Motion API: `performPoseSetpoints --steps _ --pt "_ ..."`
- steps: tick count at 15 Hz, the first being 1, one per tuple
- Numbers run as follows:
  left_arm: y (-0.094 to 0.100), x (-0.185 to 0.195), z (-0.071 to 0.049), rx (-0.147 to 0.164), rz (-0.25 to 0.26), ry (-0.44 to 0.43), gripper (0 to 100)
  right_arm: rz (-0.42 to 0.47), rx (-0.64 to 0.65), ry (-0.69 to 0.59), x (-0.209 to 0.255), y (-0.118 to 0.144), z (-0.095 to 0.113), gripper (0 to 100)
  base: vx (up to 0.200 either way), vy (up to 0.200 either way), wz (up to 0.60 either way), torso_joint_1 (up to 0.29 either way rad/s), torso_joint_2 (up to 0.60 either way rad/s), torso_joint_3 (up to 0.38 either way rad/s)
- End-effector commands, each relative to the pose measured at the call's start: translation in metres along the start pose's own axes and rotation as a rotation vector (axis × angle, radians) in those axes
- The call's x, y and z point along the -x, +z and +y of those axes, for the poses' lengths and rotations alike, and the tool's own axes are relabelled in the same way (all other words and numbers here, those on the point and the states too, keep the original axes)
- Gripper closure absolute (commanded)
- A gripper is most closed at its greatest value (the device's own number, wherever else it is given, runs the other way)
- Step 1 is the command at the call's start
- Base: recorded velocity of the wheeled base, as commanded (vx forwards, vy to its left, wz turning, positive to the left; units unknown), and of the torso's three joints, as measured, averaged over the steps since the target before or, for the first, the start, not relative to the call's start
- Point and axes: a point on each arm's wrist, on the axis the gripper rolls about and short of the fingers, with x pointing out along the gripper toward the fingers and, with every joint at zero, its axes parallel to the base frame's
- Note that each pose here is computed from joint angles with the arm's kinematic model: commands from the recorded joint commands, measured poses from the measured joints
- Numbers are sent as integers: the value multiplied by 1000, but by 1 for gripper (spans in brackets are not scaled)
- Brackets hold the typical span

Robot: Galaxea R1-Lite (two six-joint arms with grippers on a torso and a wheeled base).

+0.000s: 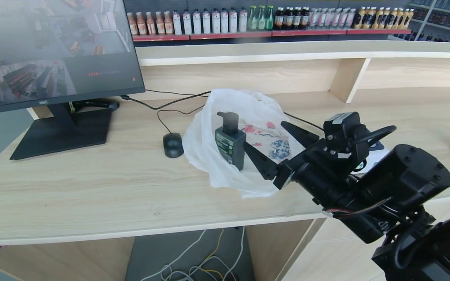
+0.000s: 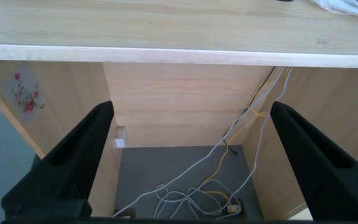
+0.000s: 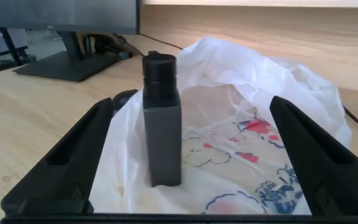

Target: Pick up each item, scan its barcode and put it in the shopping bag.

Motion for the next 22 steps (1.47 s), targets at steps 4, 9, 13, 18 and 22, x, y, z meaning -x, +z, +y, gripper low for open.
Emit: performPoseSetpoints --steps 4,9,13,18,22 --pt "0 0 0 1 0 1 0 17 5 -96 42 21 -4 0 0 0 0 0 0 0" --pt "0 0 0 1 0 1 0 57 49 -91 68 23 -5 0 -80 0 0 2 2 2" --pt "0 0 0 -1 0 1 0 123 57 -150 98 20 -10 0 -150 0 0 5 2 2" --pt "0 0 0 2 0 1 0 132 46 -181 109 21 -16 0 0 0 0 0 0 0" --pt "0 0 0 2 0 1 0 147 10 -183 114 18 -16 0 0 -200 0 7 1 2"
